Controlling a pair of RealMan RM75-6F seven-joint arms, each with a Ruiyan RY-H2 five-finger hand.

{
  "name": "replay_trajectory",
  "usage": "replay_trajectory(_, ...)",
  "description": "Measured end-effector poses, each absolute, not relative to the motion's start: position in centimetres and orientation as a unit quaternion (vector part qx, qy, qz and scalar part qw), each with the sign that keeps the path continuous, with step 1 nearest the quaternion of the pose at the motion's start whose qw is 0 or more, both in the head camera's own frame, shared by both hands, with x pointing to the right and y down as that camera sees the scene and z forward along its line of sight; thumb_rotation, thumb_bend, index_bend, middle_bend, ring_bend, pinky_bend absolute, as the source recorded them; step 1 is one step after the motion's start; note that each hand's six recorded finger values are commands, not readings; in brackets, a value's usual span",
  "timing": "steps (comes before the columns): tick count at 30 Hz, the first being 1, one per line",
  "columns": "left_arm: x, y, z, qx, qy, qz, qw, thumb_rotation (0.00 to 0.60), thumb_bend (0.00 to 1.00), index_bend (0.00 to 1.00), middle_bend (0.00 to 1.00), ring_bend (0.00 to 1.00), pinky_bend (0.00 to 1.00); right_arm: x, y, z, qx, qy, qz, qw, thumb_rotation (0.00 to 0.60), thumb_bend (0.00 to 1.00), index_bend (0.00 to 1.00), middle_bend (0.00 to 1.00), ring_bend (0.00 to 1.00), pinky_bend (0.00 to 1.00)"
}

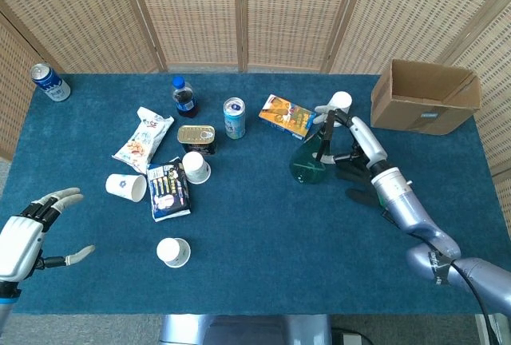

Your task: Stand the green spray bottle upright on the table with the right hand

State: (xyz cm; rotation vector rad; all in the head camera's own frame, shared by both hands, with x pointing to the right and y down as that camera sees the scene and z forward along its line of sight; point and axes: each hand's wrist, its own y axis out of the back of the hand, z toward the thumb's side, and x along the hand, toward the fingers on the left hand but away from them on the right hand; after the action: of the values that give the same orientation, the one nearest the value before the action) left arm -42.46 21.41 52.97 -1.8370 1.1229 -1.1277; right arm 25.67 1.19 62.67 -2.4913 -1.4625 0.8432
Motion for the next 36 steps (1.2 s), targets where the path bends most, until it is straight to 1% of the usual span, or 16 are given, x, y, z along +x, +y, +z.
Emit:
replay_trajectory(9,-42.2,21.4,53.0,-0.711,0.431,-0.433,0.348,0.310,0.18,0.21,0.23,0.23,0.31,27.7,1.8,62.4,-0.818,-0.496,0.283,0.065,0.598,0.19,0.19,0.32,0.20,0.16)
replay_trajectory(16,-41.9,21.1,53.2,-0.714,0.429,-0.431,0.347,0.310,0.18,0.21,0.23,0.23,0.31,31.2,3.1,62.0,-0.804,-0.507,0.303,0.067,0.600,0.19,0.19,0.32,0.20,0.16)
replay_trajectory(21,-42.1,20.9,53.2,-0.711,0.433,-0.433,0.345,0.314,0.18,0.22,0.23,0.23,0.31,34.1,3.9,61.2,-0.791,-0.512,0.323,0.081,0.600,0.20,0.20,0.32,0.20,0.16)
replay_trajectory(25,-42.6,20.8,53.3,-0.702,0.439,-0.444,0.342,0.321,0.18,0.23,0.24,0.23,0.31,37.2,4.6,60.2,-0.774,-0.521,0.347,0.097,0.600,0.22,0.28,0.32,0.20,0.16)
replay_trajectory(28,-43.1,20.9,53.4,-0.695,0.439,-0.459,0.337,0.313,0.18,0.23,0.24,0.23,0.31,38.9,5.1,59.6,-0.760,-0.522,0.367,0.120,0.600,0.23,0.33,0.34,0.24,0.17)
replay_trajectory(31,-43.7,21.1,53.5,-0.689,0.437,-0.475,0.330,0.314,0.18,0.24,0.24,0.24,0.31,40.7,5.7,59.1,-0.742,-0.522,0.392,0.153,0.600,0.24,0.37,0.36,0.27,0.20)
replay_trajectory(36,-44.7,21.4,53.1,-0.677,0.444,-0.489,0.323,0.317,0.18,0.26,0.25,0.24,0.27,43.4,6.6,58.1,-0.706,-0.507,0.442,0.223,0.600,0.24,0.42,0.38,0.28,0.20)
